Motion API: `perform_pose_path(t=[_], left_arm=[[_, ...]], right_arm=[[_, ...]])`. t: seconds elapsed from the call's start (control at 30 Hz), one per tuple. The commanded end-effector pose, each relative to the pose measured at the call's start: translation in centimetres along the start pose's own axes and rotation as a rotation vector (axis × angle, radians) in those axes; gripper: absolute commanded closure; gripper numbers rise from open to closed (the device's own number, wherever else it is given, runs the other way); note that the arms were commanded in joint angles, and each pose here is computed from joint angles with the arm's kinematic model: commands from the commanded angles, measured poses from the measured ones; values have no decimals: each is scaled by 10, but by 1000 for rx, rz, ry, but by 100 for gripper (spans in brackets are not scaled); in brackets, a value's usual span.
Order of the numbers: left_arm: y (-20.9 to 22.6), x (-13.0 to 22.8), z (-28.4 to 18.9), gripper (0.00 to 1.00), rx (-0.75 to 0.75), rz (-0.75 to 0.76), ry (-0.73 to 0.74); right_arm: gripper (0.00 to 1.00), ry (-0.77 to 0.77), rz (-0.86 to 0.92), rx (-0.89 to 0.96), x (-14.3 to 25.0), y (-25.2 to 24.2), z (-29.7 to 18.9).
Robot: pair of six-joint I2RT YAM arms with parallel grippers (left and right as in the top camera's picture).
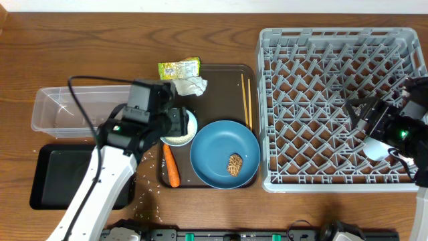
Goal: Sort waste into correct bins and load items into the dishwasher rack
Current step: 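Move the left gripper to the yellow snack wrapper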
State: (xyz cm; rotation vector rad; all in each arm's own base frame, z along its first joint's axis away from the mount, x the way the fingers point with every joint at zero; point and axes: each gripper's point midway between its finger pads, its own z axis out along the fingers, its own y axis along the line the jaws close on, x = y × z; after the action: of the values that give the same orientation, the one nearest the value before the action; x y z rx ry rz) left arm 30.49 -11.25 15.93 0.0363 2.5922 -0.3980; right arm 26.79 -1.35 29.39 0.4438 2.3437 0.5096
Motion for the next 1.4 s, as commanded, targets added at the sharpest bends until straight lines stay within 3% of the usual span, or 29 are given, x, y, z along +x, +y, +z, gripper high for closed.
perform_pose_path(t=[0.0, 0.33, 0.63, 0.87, 1.17, 1.23, 1.37], left_arm=[[-2, -15, 7, 34, -21, 42, -49], [15, -78, 55, 33, -156, 161, -246], [52, -122, 123, 33, -216, 139, -387], [81, -122, 155, 33, -245, 104, -395], [86, -108, 182, 34, -228, 106, -354], [80, -106, 184, 43, -191, 111, -346], [70, -106, 185, 70, -135, 116, -340]], right_arm=[[21, 31, -44, -15, 4, 6, 6], [22, 118, -38, -22, 10, 6, 29], [22, 196, -58, -24, 24, 9, 37], [22, 212, -51, 0, 28, 5, 36], [21, 212, -51, 2, 29, 4, 36], [21, 212, -51, 2, 29, 4, 36], [20, 211, -52, 3, 28, 4, 36]])
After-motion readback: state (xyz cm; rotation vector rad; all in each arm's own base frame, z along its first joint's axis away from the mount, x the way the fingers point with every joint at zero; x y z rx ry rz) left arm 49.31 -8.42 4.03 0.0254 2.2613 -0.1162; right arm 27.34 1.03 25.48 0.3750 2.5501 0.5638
